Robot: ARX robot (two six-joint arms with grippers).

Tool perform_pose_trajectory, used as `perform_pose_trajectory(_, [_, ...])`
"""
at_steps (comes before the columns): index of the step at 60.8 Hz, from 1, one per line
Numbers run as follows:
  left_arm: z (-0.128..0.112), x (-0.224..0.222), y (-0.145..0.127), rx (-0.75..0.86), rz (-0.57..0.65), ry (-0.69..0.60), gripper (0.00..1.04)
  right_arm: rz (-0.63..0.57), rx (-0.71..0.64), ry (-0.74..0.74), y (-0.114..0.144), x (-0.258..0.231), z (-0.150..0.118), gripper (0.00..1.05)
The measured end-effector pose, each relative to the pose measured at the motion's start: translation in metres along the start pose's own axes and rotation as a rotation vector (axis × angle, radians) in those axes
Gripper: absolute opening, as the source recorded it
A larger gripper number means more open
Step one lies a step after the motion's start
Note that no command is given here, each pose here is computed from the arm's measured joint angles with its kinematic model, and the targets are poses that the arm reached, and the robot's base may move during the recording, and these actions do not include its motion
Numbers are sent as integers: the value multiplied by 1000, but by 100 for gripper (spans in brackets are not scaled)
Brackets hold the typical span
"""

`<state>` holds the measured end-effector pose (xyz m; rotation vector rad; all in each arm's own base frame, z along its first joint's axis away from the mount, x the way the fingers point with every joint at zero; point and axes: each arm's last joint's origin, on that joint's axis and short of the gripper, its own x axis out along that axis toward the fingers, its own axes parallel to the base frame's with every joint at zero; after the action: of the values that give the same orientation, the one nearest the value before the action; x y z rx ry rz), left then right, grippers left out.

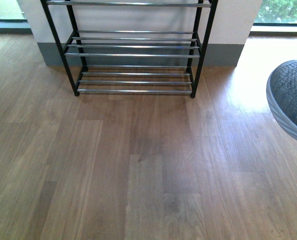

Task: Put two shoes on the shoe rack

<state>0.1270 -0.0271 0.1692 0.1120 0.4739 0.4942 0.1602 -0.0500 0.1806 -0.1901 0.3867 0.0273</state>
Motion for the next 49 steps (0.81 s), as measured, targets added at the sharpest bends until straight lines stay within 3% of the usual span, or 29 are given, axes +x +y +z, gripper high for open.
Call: perform_pose_trajectory(49, [0, 0, 0, 1, 4, 0, 2, 5, 0, -2, 0, 0, 0, 2])
